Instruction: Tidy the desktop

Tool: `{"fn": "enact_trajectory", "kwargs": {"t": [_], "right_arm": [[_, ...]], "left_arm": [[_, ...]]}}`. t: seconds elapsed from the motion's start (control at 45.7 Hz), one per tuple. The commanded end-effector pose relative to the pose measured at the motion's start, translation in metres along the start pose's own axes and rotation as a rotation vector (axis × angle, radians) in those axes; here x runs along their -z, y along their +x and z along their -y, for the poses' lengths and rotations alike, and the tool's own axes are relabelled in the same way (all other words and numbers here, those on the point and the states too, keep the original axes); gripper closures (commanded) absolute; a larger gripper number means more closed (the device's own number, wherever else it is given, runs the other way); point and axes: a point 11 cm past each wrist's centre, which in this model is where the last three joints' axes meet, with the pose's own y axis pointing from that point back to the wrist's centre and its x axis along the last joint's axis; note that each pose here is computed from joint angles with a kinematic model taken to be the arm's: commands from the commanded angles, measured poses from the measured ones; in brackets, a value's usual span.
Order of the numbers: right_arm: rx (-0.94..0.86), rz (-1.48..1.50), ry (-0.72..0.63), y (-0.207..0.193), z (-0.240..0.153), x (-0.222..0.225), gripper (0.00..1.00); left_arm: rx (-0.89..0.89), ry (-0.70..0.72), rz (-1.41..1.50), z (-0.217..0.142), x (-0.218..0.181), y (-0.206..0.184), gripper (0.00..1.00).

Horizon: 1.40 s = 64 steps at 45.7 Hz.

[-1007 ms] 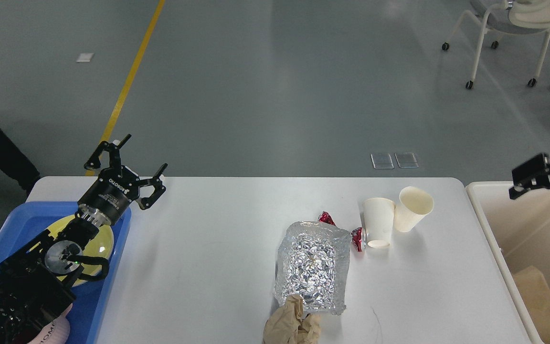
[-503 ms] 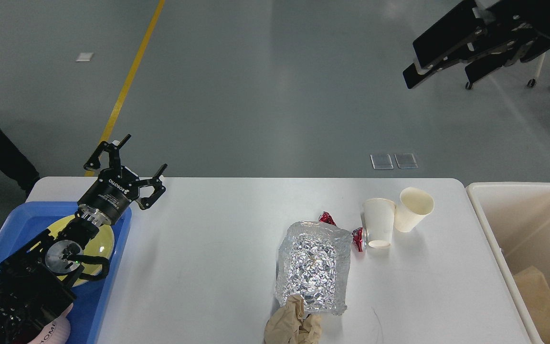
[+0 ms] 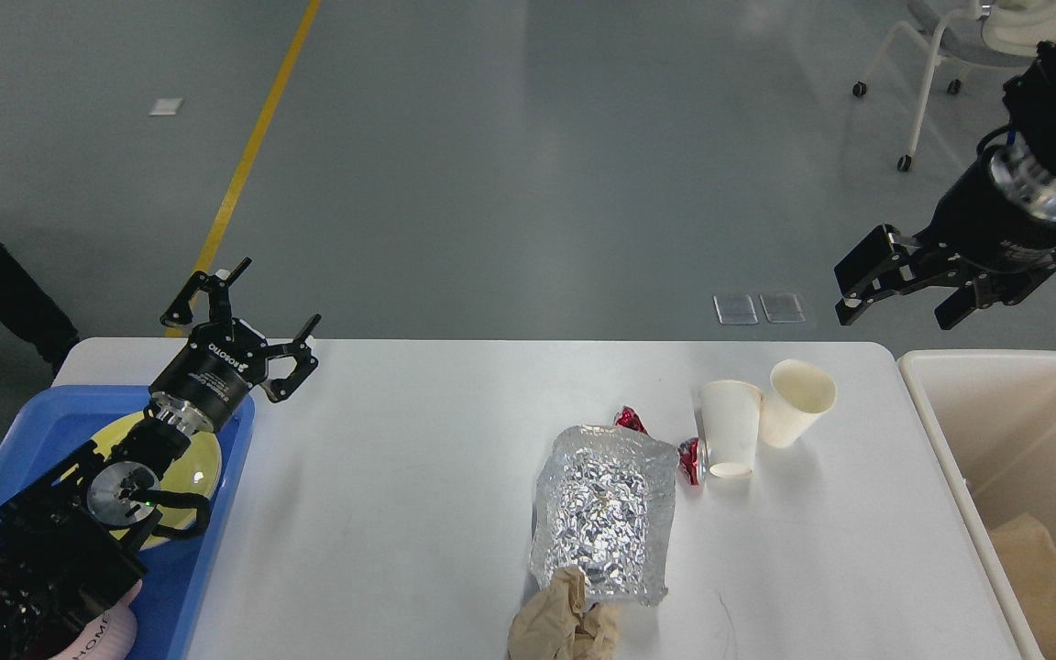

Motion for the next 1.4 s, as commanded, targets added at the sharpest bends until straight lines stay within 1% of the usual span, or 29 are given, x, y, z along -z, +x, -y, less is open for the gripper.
{"fn": "enact_trajectory", "kwargs": {"t": [0.0,0.088,0.153,0.285,0.394,0.591,0.832,1.379], "right_arm": [[-0.056,0.156,0.036,0.002,0.073,-0.027,0.00],[-0.082,0.227,0.057,-0.004,0.104,-0.039,0.00],[-0.122,0.271,0.052,-0.006,0.117,-0.050,0.00],[-0.208,0.383,0.037,-0.012,0.145,-0.057,0.00],[-0.266,0.455,-0.014,-0.020,0.161,-0.067,0.00],[-0.287,0.484,-0.019,-0.038,0.188,-0.064,0.00],[-0.309,0.529,0.014,-0.040,0.195,-0.060,0.00],[-0.307,0.531,0.012,-0.041,0.195,-0.061,0.00]], "left_arm": [[0.001,0.000,0.000,0.000,0.000,0.000,0.00],[0.000,0.000,0.000,0.000,0.000,0.000,0.00],[0.000,0.002,0.000,0.000,0.000,0.000,0.00],[0.000,0.000,0.000,0.000,0.000,0.000,0.00],[0.000,0.000,0.000,0.000,0.000,0.000,0.00],[0.000,0.000,0.000,0.000,0.000,0.000,0.00],[0.000,0.000,0.000,0.000,0.000,0.000,0.00],[0.000,0.000,0.000,0.000,0.000,0.000,0.00]]}}
